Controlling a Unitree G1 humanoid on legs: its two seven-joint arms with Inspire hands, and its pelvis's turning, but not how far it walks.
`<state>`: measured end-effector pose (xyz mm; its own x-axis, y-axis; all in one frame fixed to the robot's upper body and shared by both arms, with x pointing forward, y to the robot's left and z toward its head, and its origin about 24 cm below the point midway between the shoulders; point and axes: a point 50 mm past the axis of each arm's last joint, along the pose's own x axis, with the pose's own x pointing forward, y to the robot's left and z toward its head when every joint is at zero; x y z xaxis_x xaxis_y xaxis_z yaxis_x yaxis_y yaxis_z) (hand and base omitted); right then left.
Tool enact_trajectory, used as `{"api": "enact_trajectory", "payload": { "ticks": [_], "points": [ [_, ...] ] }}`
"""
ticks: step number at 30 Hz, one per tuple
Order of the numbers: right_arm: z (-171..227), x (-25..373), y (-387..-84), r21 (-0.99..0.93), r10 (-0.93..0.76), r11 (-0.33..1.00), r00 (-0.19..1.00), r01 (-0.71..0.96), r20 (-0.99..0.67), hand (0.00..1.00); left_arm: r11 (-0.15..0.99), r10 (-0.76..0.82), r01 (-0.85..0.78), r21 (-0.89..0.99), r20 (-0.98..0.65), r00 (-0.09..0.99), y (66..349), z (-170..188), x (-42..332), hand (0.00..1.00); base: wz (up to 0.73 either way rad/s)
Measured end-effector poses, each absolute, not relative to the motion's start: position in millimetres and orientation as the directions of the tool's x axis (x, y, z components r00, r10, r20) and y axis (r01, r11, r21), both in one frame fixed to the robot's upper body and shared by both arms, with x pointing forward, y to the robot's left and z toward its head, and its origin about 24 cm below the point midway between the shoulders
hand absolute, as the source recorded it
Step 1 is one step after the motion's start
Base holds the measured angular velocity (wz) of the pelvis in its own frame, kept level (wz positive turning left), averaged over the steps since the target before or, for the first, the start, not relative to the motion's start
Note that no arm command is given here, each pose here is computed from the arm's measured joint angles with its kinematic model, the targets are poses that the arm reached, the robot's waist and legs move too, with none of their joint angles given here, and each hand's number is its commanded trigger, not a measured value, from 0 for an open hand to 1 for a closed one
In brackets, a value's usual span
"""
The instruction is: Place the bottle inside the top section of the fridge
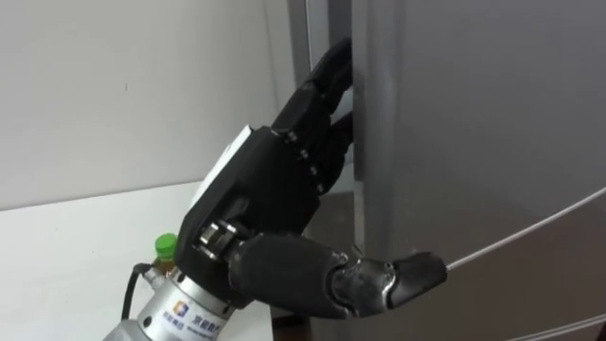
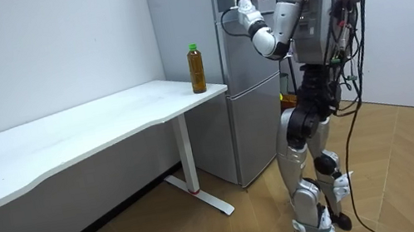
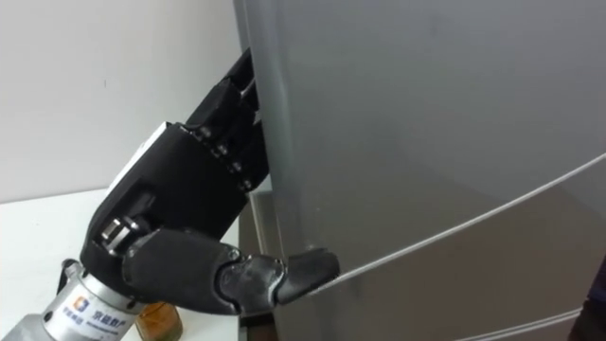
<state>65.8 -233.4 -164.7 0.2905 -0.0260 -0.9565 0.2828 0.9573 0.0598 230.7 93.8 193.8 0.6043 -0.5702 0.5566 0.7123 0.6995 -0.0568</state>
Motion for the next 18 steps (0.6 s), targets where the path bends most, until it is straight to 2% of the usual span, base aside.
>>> {"api": "enact_trajectory", "payload": {
  "ticks": [18],
  "points": [
    [-162,70,-241,0.051,-0.036,0.962,0.309,0.269,-0.95,0.0,0.648,-0.626,0.758,-0.07,0.518,0.583,78,185,230,0.0,-0.05]
  ]
}}
